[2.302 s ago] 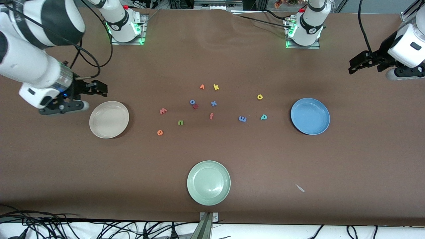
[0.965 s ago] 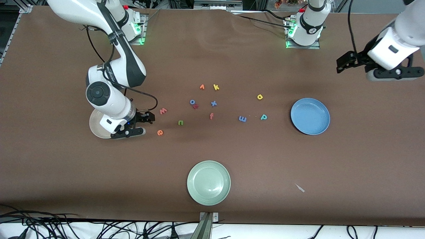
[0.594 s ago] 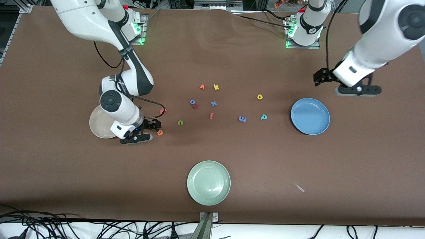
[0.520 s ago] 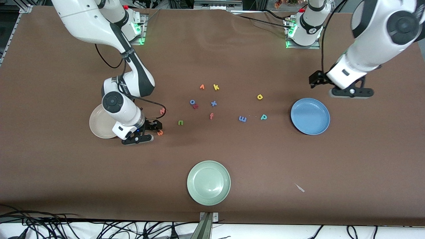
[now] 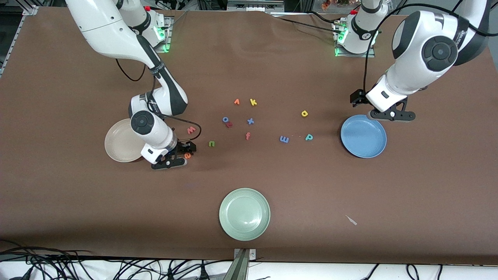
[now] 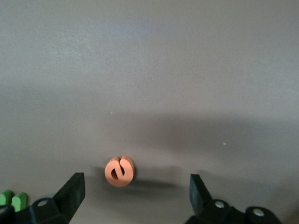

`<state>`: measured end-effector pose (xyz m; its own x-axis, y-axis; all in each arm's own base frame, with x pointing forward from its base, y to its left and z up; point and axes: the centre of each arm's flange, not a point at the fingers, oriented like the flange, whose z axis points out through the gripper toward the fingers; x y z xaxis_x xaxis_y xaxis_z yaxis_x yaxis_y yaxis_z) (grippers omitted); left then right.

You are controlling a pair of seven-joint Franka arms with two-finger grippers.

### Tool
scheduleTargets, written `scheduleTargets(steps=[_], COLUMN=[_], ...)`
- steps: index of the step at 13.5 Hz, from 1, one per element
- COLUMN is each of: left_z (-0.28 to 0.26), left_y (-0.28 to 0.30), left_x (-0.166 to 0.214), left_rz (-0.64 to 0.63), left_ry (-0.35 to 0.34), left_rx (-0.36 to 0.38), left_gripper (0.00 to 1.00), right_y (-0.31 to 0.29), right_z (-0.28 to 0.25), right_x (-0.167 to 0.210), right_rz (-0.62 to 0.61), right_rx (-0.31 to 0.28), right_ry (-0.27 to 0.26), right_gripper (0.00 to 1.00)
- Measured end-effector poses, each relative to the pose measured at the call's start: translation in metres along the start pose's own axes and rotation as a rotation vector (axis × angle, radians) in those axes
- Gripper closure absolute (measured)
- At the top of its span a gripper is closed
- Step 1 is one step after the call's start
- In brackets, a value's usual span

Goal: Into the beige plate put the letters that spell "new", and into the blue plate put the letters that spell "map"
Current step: 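Lower the right gripper onto the orange e while the left gripper reaches the yellow letter, then carry the orange e to the white plate while the left gripper carries the yellow letter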

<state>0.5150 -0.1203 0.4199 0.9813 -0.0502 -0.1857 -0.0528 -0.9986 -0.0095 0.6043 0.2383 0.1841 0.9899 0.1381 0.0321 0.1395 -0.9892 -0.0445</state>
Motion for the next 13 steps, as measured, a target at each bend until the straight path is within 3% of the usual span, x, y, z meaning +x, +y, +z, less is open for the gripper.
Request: scheduleTargets(steps=[3,5,6,7,8,10,13], left_z=[0.037,0.074,0.092,0.107,0.118,0.138,0.178], left_y=[0.021,0.030,0.033,0.038,0.047,0.069,0.110], left_x=[0.006,0.004,0.000,-0.005,-0.010,-0.012,-0.012], left_rz=[0.017,0.001,0.002,0.013,0.029,0.063,0.077], left_ry=[-0.016,0.014,0.022,0.024,0.023,0.042,0.062], left_rx=[-0.039,-0.085,-0.088,-0.086,-0.083,-0.086,-0.097], left_gripper=[0.00,0.00,0.00,0.00,0.00,0.00,0.00], right_y=[-0.013,-0.014,-0.014,-0.014,-0.014,-0.014,-0.014], right_z=[0.006,0.007,0.007,0.007,0.006,0.006,0.007], right_x=[0.001,0.003,0.003,0.004,0.004,0.006,0.007], right_rz=[0.042,0.044,0.045,0.045,0.046,0.047,0.047], right_rx=[0.009,0.010,0.010,0.010,0.010,0.011,0.011], right_ry=[0.000,0.002,0.002,0.002,0.003,0.007,0.007], right_gripper=[0.02,0.13,0.14,0.23,0.23,0.41,0.45])
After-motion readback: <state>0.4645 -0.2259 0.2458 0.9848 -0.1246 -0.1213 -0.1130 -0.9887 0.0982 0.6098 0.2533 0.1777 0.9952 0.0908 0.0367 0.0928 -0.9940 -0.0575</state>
